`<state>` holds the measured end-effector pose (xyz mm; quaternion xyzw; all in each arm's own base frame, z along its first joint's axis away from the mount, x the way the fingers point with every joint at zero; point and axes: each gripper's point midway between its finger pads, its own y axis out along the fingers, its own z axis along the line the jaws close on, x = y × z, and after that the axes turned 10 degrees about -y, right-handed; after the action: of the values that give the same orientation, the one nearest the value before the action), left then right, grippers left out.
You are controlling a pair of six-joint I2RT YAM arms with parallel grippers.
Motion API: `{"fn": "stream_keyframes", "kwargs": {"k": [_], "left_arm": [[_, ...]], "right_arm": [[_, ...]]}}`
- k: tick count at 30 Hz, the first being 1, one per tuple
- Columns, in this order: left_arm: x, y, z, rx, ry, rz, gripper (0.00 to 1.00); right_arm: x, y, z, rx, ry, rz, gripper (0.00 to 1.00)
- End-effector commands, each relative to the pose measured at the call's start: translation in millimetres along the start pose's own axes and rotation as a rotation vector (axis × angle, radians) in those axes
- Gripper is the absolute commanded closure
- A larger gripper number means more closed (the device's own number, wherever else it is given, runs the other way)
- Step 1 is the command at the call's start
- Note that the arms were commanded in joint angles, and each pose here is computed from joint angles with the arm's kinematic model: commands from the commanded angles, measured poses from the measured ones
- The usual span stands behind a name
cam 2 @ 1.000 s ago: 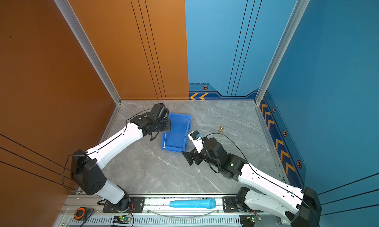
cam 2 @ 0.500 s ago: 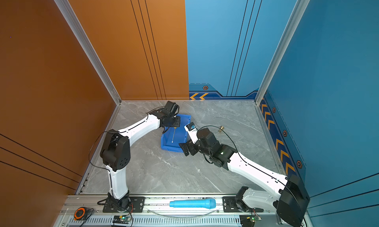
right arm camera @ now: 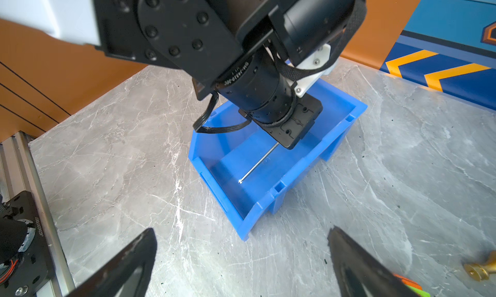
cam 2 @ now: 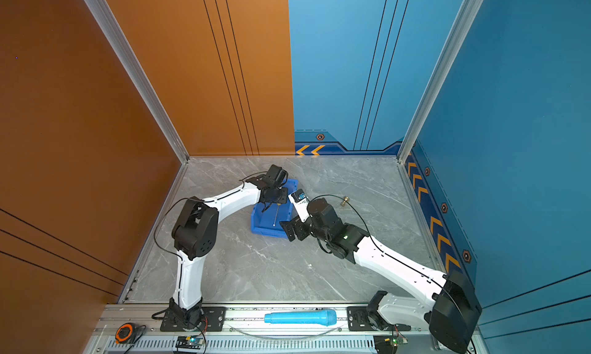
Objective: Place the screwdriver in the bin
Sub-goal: 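Lower the screwdriver into the blue bin and open the left gripper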
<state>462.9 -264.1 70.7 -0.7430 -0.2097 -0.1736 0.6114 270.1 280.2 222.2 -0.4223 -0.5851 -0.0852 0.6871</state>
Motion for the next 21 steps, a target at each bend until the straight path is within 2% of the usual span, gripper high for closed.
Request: {"fn": "stream_keyframes", "kwargs": {"k": [1,9,21], "left_arm": [[9,5,-4,0.019,-0.017,-0.041,1.0],[-4,23,1,0.048,-0.017,-0.022,1.0],[-2,23,0,0.038,-0.021,-0.029,0.84]], "right_arm": [[11,-8,-4,-0.015,0.016,-0.046,0.0],[10,-15,-8,-0.034,0.022,-0.053,0.0],[13,-21,-13,-0.058,0.025,-0.064,0.0]]}}
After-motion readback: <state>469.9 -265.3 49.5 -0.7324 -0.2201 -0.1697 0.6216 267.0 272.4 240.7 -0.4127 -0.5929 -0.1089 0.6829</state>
